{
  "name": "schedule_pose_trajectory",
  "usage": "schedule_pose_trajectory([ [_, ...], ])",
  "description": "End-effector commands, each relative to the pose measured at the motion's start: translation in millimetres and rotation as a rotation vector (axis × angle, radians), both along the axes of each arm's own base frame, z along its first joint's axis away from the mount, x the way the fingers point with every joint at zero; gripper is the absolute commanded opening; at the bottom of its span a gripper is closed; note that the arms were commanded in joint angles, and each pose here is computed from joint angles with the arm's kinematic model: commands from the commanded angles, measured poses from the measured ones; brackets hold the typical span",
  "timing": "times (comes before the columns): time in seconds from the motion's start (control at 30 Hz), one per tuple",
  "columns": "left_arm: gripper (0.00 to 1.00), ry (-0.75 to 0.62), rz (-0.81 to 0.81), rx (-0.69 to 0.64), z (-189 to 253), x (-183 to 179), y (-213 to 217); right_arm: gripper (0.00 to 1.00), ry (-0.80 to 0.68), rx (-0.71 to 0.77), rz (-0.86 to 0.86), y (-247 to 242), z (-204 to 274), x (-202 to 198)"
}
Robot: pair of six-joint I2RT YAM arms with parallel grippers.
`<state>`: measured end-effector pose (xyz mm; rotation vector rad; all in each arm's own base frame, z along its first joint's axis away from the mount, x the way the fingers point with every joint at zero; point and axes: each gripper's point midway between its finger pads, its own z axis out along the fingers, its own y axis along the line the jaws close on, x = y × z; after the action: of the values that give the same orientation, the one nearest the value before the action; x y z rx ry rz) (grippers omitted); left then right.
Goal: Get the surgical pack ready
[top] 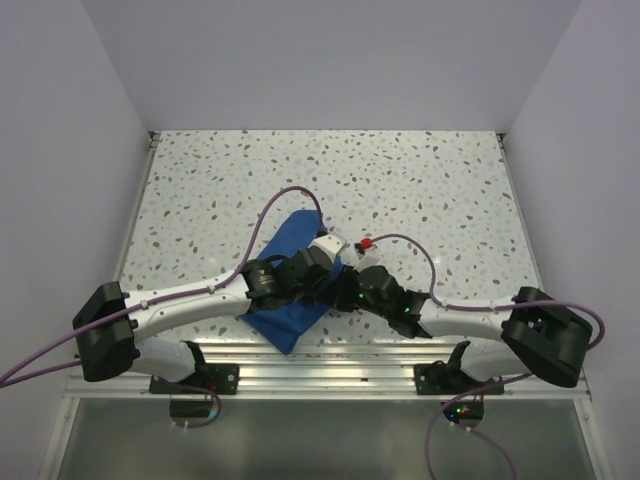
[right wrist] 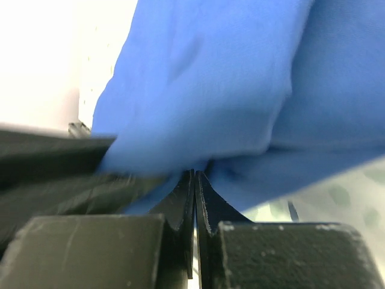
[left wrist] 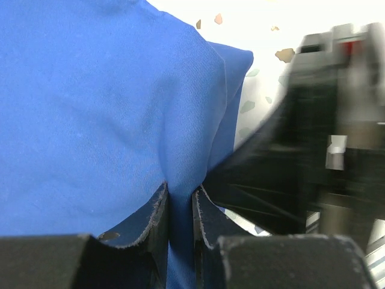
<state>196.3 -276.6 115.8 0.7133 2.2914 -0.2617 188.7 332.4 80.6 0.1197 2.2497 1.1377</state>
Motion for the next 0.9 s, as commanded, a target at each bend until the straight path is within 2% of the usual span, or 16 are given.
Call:
schedule_pose_trajectory([
  [0.0, 0.0, -0.092, -0.025, -0.202, 53, 15, -41, 0.0, 0.047, -0.128, 0.006, -34, -22, -19],
  [0.13, 0.0, -0.087, -0.029, -0.2, 52, 14, -41, 0.0, 0.046, -0.055, 0.018, -43, -9, -32],
  [0.33, 0.0, -0.081, -0.038, -0.216, 53, 12, -45, 0.0, 0.042, 0.017, 0.038, -32, 6, -32],
  [0.63, 0.0, -0.071, -0.037, -0.227, 50, 11, -48, 0.0, 0.095, 0.15, 0.103, 13, 23, -32],
  [0.87, 0.0, -0.054, -0.04, -0.24, 46, 10, -51, 0.0, 0.137, 0.36, 0.166, 45, 49, -44],
])
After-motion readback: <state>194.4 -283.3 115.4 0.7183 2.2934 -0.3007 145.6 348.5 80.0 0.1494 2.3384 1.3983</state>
